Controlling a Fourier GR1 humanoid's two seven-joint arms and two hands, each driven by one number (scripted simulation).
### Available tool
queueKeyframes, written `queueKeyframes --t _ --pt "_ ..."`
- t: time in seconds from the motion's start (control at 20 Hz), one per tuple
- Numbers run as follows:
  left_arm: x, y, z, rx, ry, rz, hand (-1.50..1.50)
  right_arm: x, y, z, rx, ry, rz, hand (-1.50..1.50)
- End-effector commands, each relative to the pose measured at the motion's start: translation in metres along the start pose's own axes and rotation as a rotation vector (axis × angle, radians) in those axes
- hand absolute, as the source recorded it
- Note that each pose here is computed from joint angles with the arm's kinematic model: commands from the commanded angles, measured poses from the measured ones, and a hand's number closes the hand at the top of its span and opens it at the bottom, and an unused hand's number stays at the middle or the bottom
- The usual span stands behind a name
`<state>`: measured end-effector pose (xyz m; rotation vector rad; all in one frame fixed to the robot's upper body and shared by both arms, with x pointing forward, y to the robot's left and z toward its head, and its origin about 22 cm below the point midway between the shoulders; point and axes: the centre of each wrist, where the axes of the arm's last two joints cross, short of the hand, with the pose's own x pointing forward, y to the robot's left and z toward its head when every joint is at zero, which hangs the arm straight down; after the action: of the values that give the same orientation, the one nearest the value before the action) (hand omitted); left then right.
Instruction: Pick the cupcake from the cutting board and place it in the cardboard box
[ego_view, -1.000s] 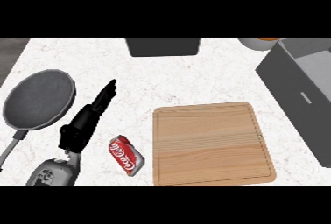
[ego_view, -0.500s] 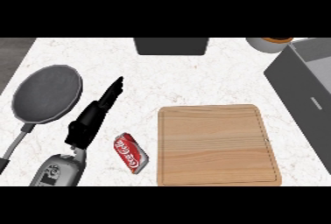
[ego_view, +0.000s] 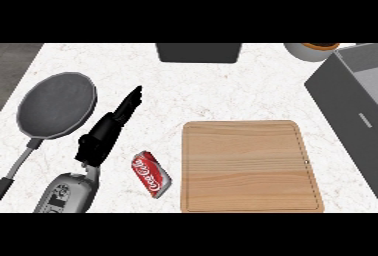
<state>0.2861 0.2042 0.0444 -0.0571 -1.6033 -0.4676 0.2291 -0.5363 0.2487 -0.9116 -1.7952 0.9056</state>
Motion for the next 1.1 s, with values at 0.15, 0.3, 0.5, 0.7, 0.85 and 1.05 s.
queueKeyframes --t 0.15,0.3,0.5,0.7,0.85,1.05 --pt "0.009 -0.015 0.009 -0.021 0.003 0.019 0.00 -0.015 0.042 -0.036 0.047 0.008 0.092 1.50" --pt "0.001 0.006 0.007 0.014 -0.021 0.001 0.00 -0.024 0.068 -0.042 0.076 0.035 0.071 1.50" --pt "-0.006 0.005 -0.010 0.002 -0.022 -0.002 0.00 -0.032 0.104 -0.055 0.140 0.129 -0.019 1.50" --pt "0.009 0.009 0.005 -0.011 -0.014 -0.012 0.00 -0.058 0.123 -0.029 0.219 0.205 -0.139 -1.50" --pt "0.004 -0.012 -0.004 -0.019 -0.003 -0.007 0.00 -0.059 0.127 -0.051 0.214 0.206 -0.171 -1.50" --pt "0.001 -0.008 -0.010 -0.018 -0.017 0.000 0.00 -0.063 0.128 -0.053 0.076 0.163 -0.379 -1.50"
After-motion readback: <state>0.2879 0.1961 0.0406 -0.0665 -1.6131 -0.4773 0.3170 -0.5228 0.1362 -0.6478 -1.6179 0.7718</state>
